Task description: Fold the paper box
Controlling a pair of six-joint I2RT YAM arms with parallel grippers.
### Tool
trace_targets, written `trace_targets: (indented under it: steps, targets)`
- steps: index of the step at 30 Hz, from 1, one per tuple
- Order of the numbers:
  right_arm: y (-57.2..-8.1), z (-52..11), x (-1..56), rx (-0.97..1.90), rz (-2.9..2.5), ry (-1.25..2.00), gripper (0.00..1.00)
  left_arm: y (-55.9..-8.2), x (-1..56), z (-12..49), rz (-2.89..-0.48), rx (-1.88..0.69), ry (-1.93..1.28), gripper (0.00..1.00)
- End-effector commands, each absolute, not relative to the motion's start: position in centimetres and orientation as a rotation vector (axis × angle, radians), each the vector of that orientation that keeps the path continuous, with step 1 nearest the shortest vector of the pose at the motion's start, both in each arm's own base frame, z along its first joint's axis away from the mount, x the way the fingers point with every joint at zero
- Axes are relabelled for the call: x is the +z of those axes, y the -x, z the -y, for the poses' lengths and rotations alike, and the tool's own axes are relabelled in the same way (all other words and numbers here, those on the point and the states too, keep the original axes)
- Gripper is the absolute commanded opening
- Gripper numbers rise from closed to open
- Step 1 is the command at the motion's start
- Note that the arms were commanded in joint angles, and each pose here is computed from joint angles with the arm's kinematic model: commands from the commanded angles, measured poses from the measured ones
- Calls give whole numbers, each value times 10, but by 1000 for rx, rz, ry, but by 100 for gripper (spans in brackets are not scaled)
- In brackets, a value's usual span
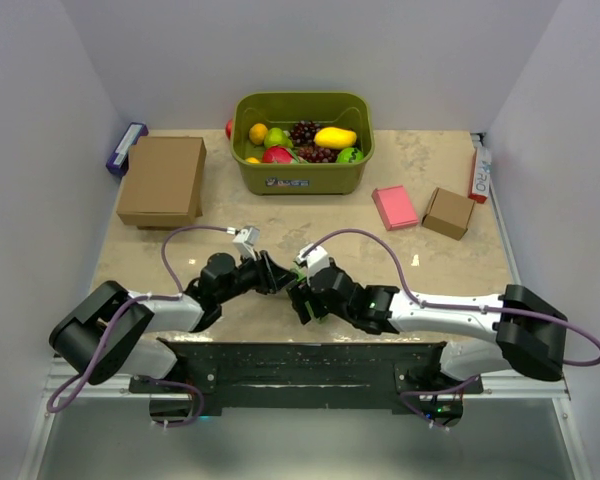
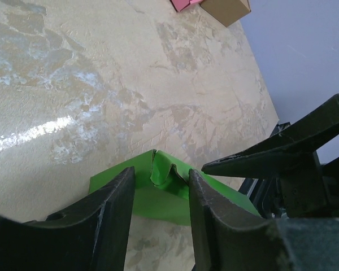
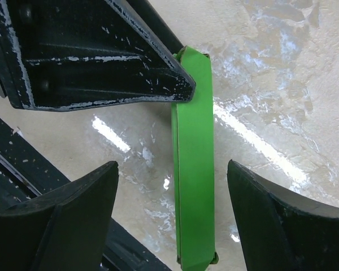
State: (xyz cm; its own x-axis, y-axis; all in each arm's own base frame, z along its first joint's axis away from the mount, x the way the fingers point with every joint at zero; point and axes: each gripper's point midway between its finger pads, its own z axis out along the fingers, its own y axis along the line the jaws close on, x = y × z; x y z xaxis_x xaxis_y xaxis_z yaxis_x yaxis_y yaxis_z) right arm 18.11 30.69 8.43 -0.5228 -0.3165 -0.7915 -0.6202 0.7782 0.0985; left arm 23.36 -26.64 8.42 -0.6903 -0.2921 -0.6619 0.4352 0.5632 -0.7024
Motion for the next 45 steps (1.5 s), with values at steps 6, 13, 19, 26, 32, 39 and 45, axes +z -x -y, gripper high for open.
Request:
trace_targets:
  steps: [6, 13, 19, 26, 32, 39, 45]
  targets:
    - [-192, -298, 135, 555, -2198, 484, 68, -211, 21, 243, -2240, -976, -151, 32]
    - [-189, -288, 136, 574, -2217, 418, 47, -206, 17, 242, -2234, -972, -164, 27]
    - [-183, -282, 123, 574, -2251, 429, 38, -204, 16, 242, -2231, -970, -171, 25]
    - [-173, -278, 92, 552, -2327, 459, 33, -201, 15, 243, -2234, -963, -176, 21]
    - [-173, -276, 83, 514, -2349, 474, 32, -197, 12, 243, -2238, -959, -186, 18]
    - [-177, -281, 110, 535, -2309, 498, 40, -193, 9, 239, -2235, -943, -184, 15]
    - [-181, -291, 120, 532, -2287, 569, 66, -187, 5, 233, -2237, -941, -175, 9]
